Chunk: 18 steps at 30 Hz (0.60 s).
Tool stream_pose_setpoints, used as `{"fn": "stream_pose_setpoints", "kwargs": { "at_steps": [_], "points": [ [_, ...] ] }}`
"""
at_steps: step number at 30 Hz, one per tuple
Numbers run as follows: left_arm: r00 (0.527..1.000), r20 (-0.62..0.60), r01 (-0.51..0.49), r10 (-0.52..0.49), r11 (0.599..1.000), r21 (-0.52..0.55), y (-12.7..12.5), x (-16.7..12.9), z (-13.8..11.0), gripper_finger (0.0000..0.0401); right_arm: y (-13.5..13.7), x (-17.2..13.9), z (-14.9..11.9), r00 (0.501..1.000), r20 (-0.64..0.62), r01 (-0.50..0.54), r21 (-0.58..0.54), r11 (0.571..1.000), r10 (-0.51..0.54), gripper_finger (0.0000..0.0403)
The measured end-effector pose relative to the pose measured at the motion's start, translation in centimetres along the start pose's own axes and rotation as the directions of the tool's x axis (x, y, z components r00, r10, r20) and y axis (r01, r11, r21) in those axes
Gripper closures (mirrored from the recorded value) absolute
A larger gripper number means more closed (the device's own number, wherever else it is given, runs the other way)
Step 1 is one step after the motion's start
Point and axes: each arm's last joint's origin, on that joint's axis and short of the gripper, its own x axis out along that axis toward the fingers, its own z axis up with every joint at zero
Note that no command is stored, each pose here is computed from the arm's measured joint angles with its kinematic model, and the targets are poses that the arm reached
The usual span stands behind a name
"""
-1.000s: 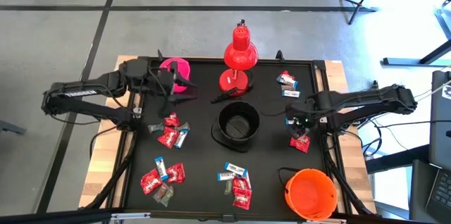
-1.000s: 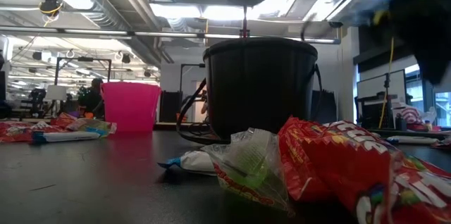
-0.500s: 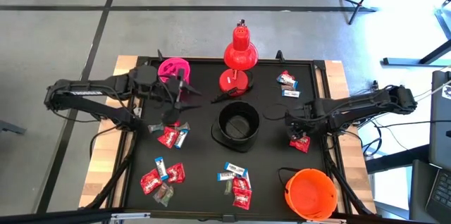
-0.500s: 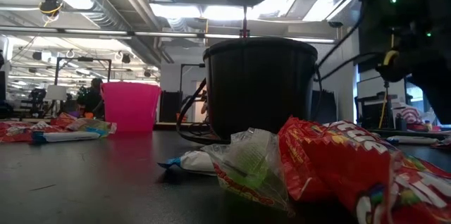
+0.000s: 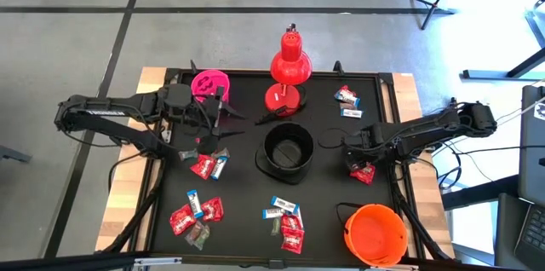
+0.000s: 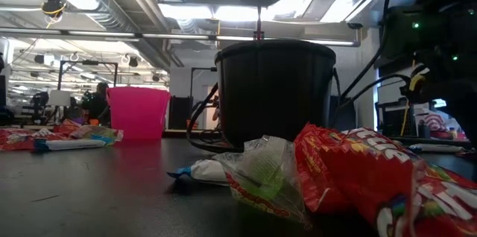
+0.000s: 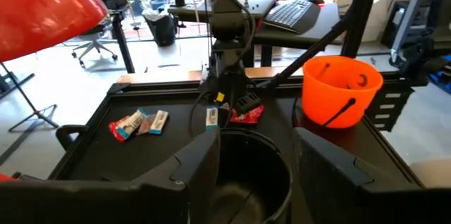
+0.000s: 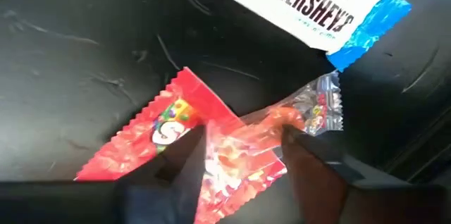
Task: Organize candy in baskets
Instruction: Put the orange gummy into the pink bucket
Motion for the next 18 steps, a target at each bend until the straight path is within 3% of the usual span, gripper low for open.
{"fn": "stream_pose_setpoints", "kwargs": {
  "at_steps": [6,11,18],
  "points": [
    [1.0,-0.001,0.0,0.0,1.0,-0.001,0.0,0.0,0.0,0.0232,0.1,-0.2,0.1,1.0,0.027,0.011,-0.014,1.0,-0.011,0.0318],
    [1.0,0.0,-0.01,0.01,1.0,-0.002,0.0,0.0,0.0,0.0232,0.8,-2.3,0.3,0.998,0.058,0.017,-0.057,0.998,-0.014,0.0388],
    [0.998,-0.006,-0.055,0.055,0.997,-0.05,0.1,0.0,0.0,0.0232,2.5,-8.3,0.9,0.964,0.264,0.001,-0.128,0.992,0.033,0.039]
  ]
}}
